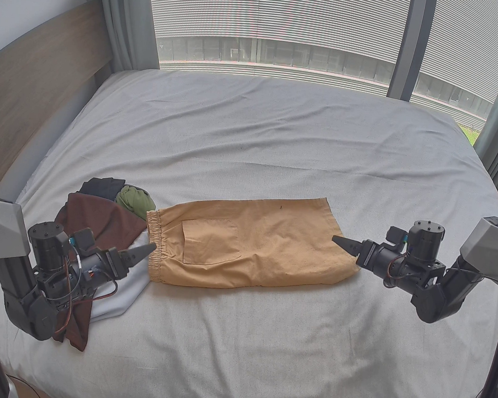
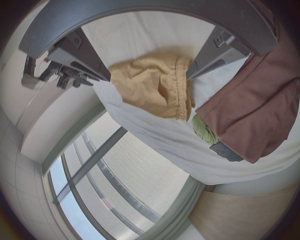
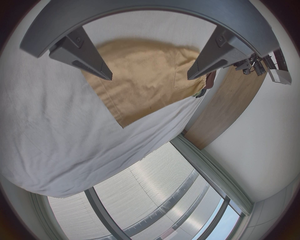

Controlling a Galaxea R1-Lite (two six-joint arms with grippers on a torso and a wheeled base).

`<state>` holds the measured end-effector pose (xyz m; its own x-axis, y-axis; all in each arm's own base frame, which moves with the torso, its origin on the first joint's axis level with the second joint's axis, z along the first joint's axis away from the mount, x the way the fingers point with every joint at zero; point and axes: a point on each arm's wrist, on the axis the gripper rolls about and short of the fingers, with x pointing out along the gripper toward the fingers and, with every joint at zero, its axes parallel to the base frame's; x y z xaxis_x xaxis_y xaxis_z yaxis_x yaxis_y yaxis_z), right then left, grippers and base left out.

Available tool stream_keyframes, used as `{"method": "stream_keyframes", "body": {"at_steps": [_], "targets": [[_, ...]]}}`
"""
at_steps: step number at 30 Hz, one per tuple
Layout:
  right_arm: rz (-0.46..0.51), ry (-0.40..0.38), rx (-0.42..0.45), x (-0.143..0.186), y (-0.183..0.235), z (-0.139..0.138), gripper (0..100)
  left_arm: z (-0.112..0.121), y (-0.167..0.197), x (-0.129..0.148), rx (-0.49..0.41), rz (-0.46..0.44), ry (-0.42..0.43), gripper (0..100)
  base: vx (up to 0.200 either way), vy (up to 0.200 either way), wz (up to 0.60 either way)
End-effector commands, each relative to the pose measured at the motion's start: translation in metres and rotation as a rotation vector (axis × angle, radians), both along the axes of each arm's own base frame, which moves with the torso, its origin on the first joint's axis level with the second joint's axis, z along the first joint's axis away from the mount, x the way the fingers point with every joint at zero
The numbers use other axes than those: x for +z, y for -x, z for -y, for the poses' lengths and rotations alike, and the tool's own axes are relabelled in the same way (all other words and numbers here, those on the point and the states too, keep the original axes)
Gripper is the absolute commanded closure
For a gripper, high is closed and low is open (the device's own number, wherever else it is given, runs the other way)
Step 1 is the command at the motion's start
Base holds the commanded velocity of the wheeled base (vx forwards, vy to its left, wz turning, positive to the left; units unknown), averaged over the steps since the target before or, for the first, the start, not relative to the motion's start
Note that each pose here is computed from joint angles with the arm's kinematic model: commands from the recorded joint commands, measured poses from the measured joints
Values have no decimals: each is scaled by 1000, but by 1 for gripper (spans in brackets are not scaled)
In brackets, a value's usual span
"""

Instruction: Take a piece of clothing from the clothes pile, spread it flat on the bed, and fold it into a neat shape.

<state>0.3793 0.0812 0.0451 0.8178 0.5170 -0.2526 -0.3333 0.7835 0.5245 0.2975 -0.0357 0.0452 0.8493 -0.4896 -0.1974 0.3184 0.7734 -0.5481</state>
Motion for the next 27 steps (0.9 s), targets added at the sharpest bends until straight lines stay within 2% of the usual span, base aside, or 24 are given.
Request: {"method": "stream_keyframes", "body": {"at_steps": [1,5,13,27], "targets": [[-73,2,-4,-20,15,2,0,-8,21,-15,-40,-51,-94,0,0,0,0],[-95,7,-4,-27,16,3,0,-8,22,-22,-50,-62,-124,0,0,0,0],[-161,20,-3,-55,13,1,0,-6,26,-25,-59,-83,-124,0,0,0,0],[-210,13,6,-84,4,-8,0,-6,25,-33,-60,-112,-127,0,0,0,0]]}}
